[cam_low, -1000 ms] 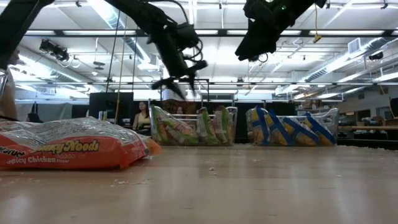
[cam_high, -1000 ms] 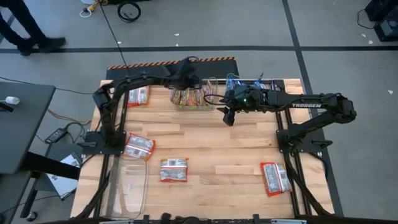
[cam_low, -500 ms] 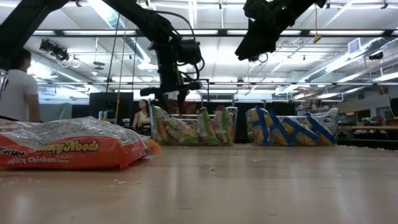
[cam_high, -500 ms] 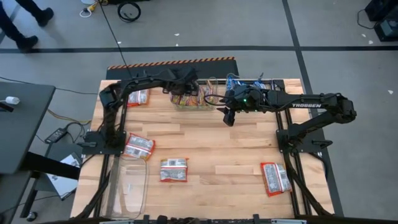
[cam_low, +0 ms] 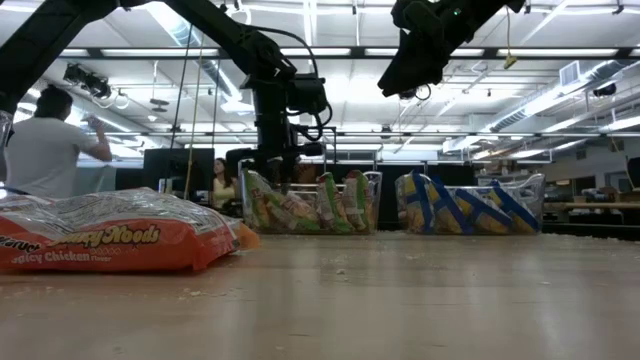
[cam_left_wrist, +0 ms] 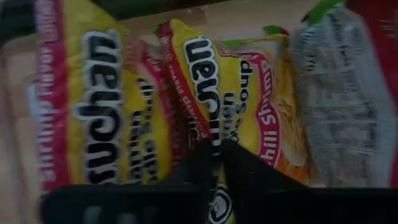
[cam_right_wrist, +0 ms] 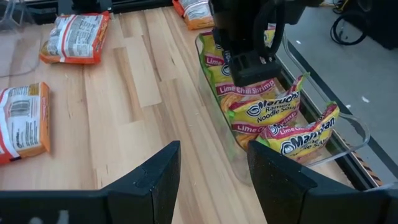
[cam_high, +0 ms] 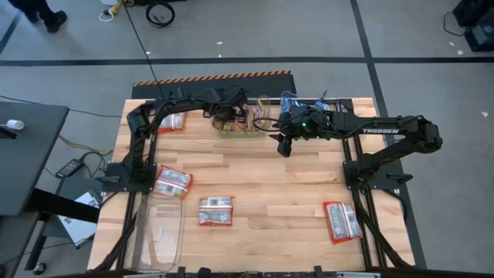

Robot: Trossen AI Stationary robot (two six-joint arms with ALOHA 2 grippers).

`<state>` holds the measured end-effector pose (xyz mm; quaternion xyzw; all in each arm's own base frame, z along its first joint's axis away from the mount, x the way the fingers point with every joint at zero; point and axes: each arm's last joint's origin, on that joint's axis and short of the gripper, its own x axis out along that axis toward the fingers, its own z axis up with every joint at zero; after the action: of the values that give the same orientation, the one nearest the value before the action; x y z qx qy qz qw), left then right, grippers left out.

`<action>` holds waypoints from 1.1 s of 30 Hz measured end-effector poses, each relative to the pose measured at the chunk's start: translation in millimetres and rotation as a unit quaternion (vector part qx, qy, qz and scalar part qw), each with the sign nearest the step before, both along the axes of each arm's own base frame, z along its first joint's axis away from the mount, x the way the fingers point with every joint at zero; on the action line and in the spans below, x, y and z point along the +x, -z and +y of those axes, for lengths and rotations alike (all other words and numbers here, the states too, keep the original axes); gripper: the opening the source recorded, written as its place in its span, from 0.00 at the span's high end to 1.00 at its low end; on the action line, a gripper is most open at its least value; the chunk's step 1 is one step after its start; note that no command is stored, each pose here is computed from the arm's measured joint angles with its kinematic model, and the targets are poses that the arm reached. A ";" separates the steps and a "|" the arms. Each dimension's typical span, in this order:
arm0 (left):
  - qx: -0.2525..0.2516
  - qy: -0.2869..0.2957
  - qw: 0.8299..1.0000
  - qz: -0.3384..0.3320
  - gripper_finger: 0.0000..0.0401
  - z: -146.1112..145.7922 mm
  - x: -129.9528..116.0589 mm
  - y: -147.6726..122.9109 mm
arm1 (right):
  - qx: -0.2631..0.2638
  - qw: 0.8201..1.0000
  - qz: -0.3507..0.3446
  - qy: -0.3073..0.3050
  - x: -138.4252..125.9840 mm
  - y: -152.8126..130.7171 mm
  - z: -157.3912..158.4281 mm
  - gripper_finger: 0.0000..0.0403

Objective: Sort Maruchan noodles
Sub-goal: Adjust the green noodle packs in the top left transparent bin, then put the orange noodle pack into the bottom transparent bin

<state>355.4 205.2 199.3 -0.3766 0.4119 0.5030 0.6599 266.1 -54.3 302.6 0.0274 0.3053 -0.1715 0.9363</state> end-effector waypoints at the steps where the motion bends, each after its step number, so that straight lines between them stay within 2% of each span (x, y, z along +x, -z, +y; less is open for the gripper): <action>1: 0.005 0.003 1.000 -0.003 0.94 -1.2 1.9 -0.4 | -0.001 1.000 0.000 -0.001 0.0 0.0 0.0 0.52; 3: 0.013 0.005 1.000 -0.008 0.97 -3.5 4.7 -1.2 | -0.003 1.000 -0.004 -0.001 0.5 -0.7 -0.4 0.52; 16: 0.070 -0.003 0.997 0.013 0.98 -20.7 -1.9 -42.8 | -0.005 0.999 -0.028 -0.034 -5.4 -11.7 11.9 0.52; 19: 0.067 -0.002 0.998 0.011 0.97 -21.3 -1.7 -42.9 | -0.010 0.999 -0.035 -0.031 -9.1 -16.0 14.5 0.52; 23: 0.061 0.016 0.998 0.006 0.90 -20.5 -0.1 -42.3 | -0.003 0.999 -0.043 -0.026 -10.7 -18.2 16.5 0.52; 28: 0.038 0.028 0.999 -0.023 0.74 -19.1 1.9 -46.7 | -0.009 0.997 -0.053 -0.056 -8.2 -20.3 24.7 0.52; 33: 0.073 0.091 0.992 -0.056 0.60 -33.1 8.4 -87.1 | -0.049 0.992 -0.055 -0.107 -6.1 -22.8 34.2 0.52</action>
<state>363.8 172.1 286.4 -0.3161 0.3691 0.4473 0.7509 260.0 -20.1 325.4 -0.0423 0.2459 -0.0836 0.9648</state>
